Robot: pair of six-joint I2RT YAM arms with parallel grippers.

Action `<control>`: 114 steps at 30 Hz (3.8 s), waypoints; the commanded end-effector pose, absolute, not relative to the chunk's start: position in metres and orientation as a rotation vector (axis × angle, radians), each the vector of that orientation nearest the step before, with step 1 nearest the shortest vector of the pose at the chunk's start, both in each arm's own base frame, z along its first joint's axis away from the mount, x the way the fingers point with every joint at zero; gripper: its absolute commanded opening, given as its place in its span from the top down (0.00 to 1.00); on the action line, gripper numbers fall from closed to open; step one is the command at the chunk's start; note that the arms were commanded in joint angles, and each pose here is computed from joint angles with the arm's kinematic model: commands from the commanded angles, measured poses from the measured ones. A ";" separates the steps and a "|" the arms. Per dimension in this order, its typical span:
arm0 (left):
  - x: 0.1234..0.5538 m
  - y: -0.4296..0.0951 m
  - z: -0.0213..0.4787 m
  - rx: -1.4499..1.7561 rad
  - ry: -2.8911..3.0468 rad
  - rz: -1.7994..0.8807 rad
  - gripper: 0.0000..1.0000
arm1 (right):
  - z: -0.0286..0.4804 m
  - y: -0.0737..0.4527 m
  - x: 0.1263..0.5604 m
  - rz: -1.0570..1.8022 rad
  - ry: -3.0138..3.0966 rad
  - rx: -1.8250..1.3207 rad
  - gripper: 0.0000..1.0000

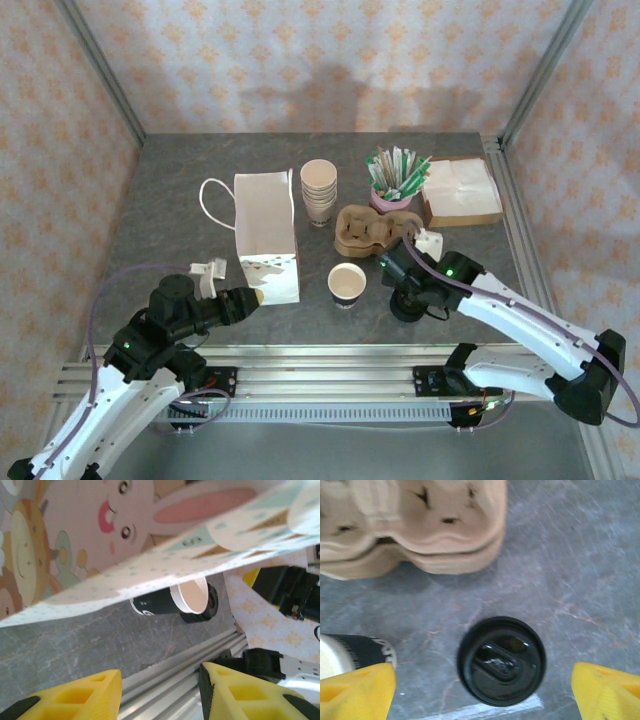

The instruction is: Pack the takeout coffee

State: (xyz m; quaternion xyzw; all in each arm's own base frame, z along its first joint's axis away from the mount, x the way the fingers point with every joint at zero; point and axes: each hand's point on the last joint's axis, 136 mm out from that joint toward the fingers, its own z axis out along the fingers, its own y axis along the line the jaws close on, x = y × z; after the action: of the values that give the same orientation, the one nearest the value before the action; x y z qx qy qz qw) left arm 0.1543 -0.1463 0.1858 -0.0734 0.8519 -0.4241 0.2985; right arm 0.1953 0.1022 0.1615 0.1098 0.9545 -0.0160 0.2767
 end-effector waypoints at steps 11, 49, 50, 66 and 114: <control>0.204 -0.116 0.162 -0.387 2.201 -0.818 0.49 | 0.130 0.072 0.171 -0.136 2.623 0.408 0.09; 0.186 -0.133 0.174 -0.268 2.272 -0.991 0.44 | 0.082 0.092 0.180 -0.097 2.658 0.475 0.11; 0.184 -0.137 0.172 -0.249 2.285 -1.005 0.44 | 0.081 0.092 0.180 -0.102 2.660 0.473 0.11; 0.165 -0.202 0.183 -0.012 2.305 -1.094 0.37 | 0.075 0.094 0.185 -0.111 2.647 0.461 0.15; 0.169 -0.203 0.185 -0.061 2.277 -1.097 0.40 | 0.103 0.085 0.186 -0.029 2.559 0.496 0.34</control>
State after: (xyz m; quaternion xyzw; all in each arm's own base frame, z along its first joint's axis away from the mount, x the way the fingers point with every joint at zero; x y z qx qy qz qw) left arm 0.1668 -0.1991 0.1801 -0.0199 0.8645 -0.4074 0.2938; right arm 0.1829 0.0955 0.0855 0.1870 0.9515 0.0077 0.2441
